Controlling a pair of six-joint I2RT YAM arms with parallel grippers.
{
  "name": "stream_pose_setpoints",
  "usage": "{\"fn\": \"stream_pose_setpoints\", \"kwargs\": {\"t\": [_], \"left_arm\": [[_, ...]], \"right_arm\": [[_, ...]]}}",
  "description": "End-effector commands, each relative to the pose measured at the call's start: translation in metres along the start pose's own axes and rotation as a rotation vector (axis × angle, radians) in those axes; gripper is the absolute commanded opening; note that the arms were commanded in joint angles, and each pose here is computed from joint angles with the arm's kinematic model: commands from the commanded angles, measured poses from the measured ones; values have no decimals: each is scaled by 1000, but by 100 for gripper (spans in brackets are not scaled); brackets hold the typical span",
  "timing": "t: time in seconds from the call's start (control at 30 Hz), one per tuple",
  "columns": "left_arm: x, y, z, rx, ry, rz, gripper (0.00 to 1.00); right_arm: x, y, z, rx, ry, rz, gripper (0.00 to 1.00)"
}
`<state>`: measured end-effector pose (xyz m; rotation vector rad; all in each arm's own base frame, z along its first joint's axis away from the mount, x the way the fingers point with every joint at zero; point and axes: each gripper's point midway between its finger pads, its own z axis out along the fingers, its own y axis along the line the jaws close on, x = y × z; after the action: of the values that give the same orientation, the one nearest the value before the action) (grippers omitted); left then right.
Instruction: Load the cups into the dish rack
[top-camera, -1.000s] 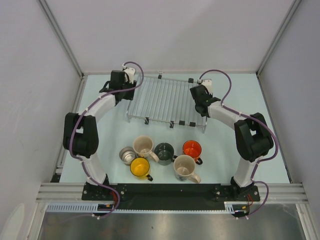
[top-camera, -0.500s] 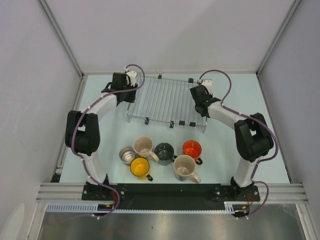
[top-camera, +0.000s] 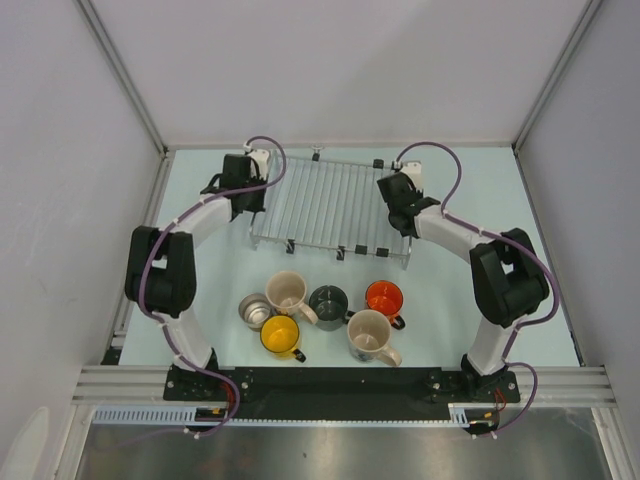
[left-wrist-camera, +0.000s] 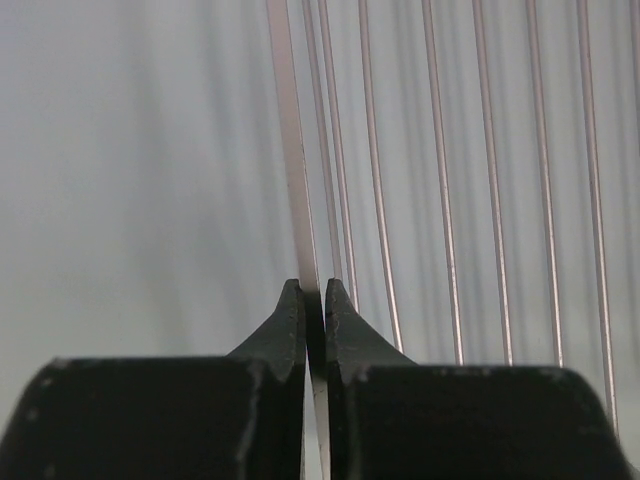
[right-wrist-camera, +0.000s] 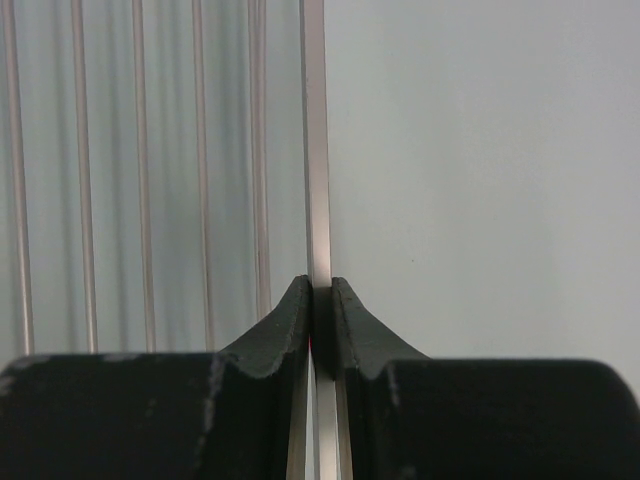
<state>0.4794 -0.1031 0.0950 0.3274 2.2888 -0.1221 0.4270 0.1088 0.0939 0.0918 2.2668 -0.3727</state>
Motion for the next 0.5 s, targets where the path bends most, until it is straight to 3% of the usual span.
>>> {"fn": "stream_pose_setpoints", "kwargs": {"t": [0.0,0.13,0.47], "left_arm": [[13,-7,-46,53,2,102,0],[46,-13,-65,78,32,120,0],[85,-27,-85,107,49,148,1]], "right_arm": [[57,-12,-1,20,165,-91,0],[59,-13,-7,11,162,-79,0],[67,-19,-23,10,155,-69,0]]}}
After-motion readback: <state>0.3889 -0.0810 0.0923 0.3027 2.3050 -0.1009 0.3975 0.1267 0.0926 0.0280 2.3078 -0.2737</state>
